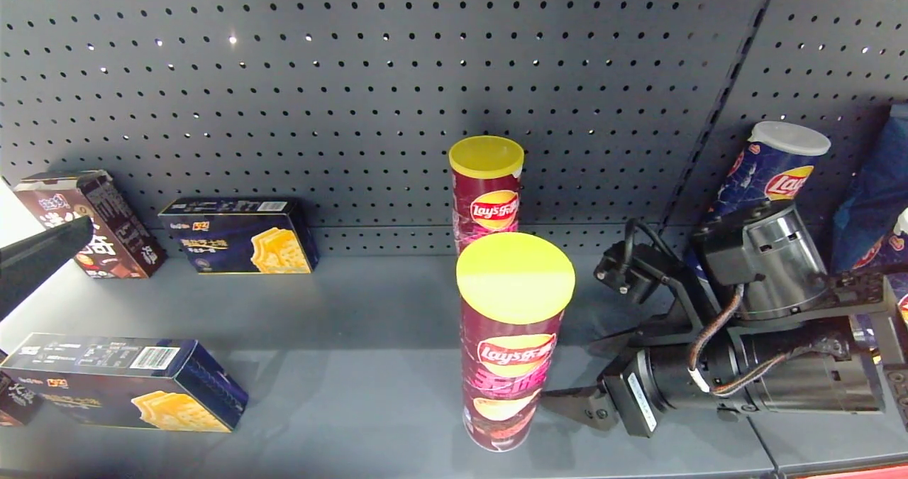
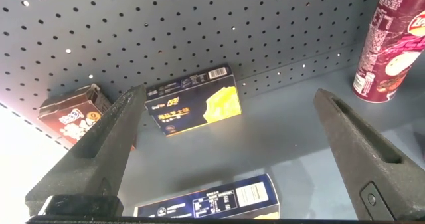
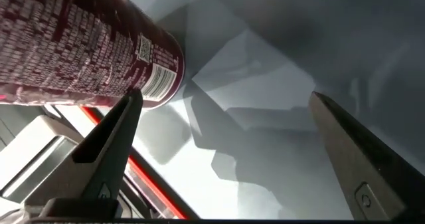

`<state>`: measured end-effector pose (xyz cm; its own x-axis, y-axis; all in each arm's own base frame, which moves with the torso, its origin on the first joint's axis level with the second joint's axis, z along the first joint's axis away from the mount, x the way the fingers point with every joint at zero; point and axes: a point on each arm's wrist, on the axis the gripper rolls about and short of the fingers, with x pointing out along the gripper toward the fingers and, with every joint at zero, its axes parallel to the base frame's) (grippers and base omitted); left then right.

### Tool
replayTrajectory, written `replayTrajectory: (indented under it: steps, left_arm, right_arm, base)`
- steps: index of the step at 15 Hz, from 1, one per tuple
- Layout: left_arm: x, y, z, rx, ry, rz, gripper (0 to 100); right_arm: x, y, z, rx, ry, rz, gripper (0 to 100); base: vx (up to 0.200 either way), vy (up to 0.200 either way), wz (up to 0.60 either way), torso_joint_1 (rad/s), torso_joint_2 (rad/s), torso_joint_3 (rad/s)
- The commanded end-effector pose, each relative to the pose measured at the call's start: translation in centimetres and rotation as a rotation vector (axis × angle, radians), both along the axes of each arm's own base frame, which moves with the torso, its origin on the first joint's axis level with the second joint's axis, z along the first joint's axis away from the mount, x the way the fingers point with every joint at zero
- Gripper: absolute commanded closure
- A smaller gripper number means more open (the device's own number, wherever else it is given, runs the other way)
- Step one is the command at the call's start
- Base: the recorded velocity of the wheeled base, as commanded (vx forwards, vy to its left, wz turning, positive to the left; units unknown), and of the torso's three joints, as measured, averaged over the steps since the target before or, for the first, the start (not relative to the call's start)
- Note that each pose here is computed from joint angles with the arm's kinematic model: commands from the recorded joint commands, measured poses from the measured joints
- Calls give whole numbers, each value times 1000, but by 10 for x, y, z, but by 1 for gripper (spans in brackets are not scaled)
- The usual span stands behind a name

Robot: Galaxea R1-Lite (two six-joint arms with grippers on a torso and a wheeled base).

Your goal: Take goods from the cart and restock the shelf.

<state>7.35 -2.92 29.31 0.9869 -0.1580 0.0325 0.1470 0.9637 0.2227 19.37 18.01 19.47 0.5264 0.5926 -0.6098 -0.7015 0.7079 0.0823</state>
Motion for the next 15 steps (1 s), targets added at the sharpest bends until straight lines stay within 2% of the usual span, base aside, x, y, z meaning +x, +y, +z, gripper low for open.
replayTrajectory:
  steps: [1, 15]
  left_arm:
    - [0, 0, 0, -8, 2, 1, 0]
    - [0, 0, 0, -9, 2, 1, 0]
  right_arm:
    - [-1, 1, -1, -1, 3, 3, 0]
    - [5, 5, 2, 5, -6, 1, 0]
  base:
    - [0, 0, 0, 0, 0, 0]
    - [0, 0, 0, 0, 0, 0]
